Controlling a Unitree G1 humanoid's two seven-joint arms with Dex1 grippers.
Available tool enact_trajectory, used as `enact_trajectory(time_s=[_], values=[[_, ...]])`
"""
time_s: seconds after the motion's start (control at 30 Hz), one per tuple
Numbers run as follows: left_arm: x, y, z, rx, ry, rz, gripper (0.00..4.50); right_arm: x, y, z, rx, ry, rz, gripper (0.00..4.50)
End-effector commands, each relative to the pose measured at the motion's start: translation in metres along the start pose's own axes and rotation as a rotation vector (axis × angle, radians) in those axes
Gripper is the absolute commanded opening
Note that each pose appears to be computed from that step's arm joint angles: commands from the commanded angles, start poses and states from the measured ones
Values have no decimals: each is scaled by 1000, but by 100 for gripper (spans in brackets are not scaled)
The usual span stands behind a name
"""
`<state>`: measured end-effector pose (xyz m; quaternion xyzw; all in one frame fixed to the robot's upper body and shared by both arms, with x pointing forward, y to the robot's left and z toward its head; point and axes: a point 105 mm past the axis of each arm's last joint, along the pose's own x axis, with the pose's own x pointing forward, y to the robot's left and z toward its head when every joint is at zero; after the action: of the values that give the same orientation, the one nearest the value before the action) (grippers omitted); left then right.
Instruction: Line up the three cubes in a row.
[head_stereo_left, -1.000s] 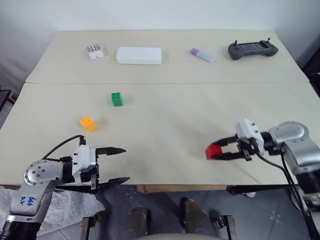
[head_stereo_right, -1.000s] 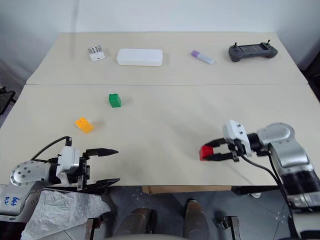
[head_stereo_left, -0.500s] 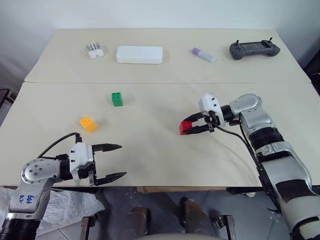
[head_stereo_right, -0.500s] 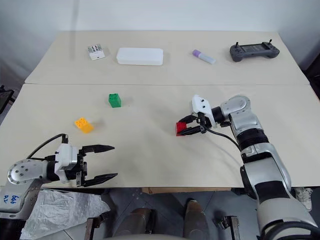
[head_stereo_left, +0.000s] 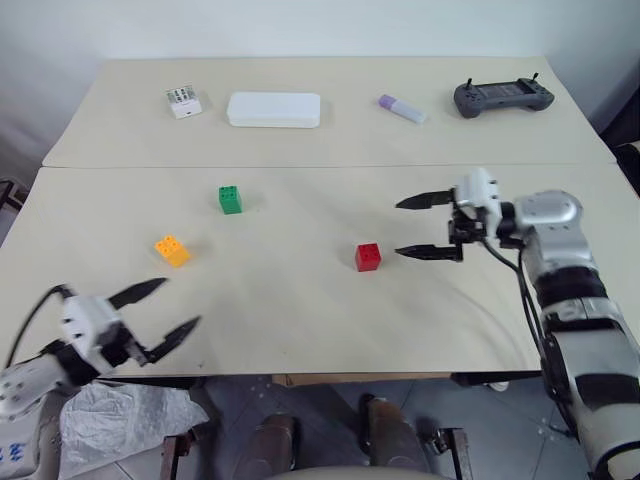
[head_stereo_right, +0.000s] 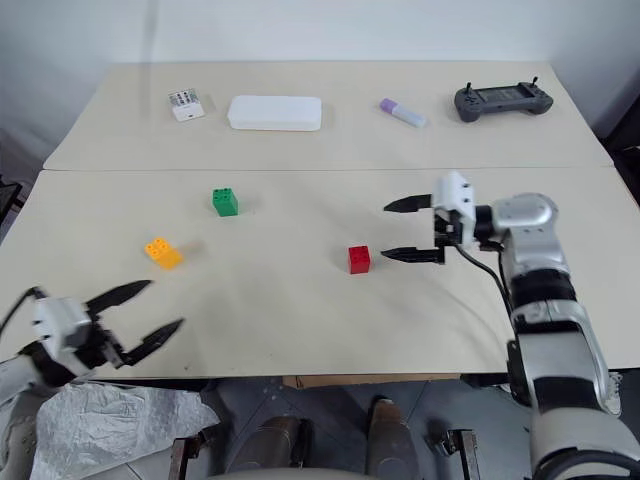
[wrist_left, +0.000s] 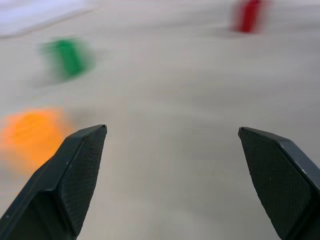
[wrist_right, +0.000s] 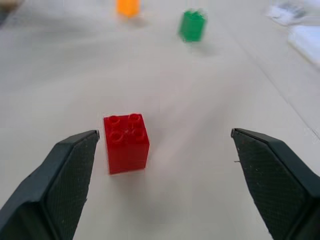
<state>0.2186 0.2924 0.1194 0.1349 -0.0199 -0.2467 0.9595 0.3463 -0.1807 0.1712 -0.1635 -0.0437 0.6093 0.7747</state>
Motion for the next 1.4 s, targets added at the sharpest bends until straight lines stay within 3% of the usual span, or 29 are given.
enact_trajectory(time_s=[0.03,0.1,0.23,0.43,0.6,0.77,0.9,1.0,1.1,1.4], values=[[-29,14,-10,-11,11,168,450,-15,14,12,-24,-115,-83,446],[-42,15,-23,-43,39,233,450,-24,16,8,5,-143,-207,446],[-37,6,-30,-86,29,224,450,-31,44,-3,64,-136,-197,446],[17,13,1,-96,-24,211,450,-30,44,3,67,-164,-258,446],[69,12,56,-155,-150,259,450,-25,47,0,70,-152,-242,446],[117,2,81,-208,-100,257,450,-19,49,4,84,-169,-224,446],[172,17,83,-285,27,408,450,-15,47,9,83,-184,-230,446],[203,16,85,-255,74,403,450,-16,46,10,89,-192,-250,446],[219,21,66,-276,217,443,450,-16,47,9,86,-183,-250,446],[252,8,59,-363,279,387,450,-13,53,13,67,-200,-292,446]])
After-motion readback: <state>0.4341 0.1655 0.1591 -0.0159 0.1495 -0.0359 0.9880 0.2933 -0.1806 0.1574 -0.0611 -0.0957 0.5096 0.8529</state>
